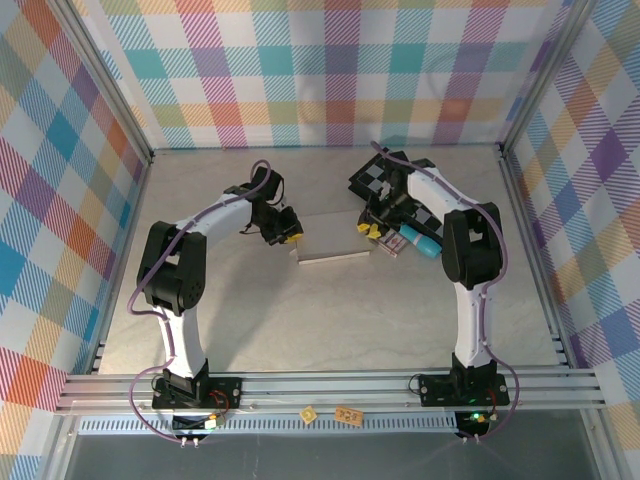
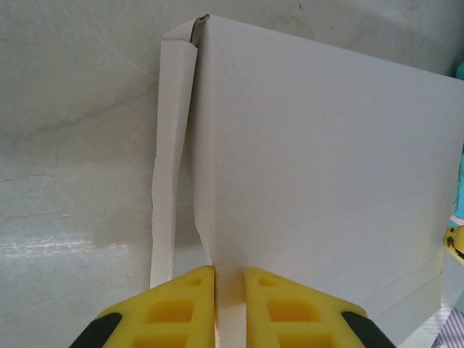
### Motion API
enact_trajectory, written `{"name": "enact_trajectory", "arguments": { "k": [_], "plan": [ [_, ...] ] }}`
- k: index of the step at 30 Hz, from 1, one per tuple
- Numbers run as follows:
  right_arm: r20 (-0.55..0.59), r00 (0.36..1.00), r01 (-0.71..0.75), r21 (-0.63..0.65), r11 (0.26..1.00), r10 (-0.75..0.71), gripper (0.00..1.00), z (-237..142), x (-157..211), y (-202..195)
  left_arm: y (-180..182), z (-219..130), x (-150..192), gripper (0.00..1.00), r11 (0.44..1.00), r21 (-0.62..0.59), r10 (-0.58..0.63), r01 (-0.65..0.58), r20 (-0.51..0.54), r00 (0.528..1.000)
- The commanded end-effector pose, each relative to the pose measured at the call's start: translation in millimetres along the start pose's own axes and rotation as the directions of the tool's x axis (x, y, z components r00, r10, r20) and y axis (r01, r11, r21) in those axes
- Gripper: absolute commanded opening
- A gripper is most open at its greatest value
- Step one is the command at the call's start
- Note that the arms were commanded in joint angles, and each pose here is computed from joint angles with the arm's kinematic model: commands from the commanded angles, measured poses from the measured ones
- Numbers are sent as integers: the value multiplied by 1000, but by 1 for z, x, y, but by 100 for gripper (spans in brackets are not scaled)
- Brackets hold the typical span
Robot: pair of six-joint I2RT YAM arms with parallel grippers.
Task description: Fold the paper box
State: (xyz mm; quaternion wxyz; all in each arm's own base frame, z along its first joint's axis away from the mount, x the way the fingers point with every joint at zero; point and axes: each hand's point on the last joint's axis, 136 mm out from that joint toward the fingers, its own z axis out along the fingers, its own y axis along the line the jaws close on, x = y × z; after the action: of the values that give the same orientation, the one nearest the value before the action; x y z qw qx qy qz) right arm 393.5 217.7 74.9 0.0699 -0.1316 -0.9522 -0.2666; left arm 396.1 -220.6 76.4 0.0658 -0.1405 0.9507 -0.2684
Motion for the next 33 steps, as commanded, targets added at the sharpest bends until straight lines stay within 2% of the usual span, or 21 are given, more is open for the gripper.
{"name": "enact_trajectory", "arguments": {
  "k": [1, 12, 21, 28, 33],
  "plan": [
    [-12, 1000, 23, 49, 999, -22, 26, 9, 3, -10, 8, 5, 9, 14, 999, -34, 9, -10, -30, 1000],
    [98, 989, 99, 117, 988, -111, 29, -19, -5, -10, 12, 2, 11, 15, 997, -60, 38, -40, -34, 999],
    [49, 992, 105, 140, 985, -113, 32, -4, -3, -21, 14, -4, 11, 15, 995, -77, 60, -62, -25, 998],
    [26, 992, 118, 146, 982, -123, 39, 6, 2, -23, 14, -3, 13, 24, 994, -78, 68, -71, -43, 997],
    [9, 994, 110, 166, 980, -113, 38, 16, 6, -30, 15, -7, 12, 29, 993, -91, 77, -80, -34, 996]
  ]
}}
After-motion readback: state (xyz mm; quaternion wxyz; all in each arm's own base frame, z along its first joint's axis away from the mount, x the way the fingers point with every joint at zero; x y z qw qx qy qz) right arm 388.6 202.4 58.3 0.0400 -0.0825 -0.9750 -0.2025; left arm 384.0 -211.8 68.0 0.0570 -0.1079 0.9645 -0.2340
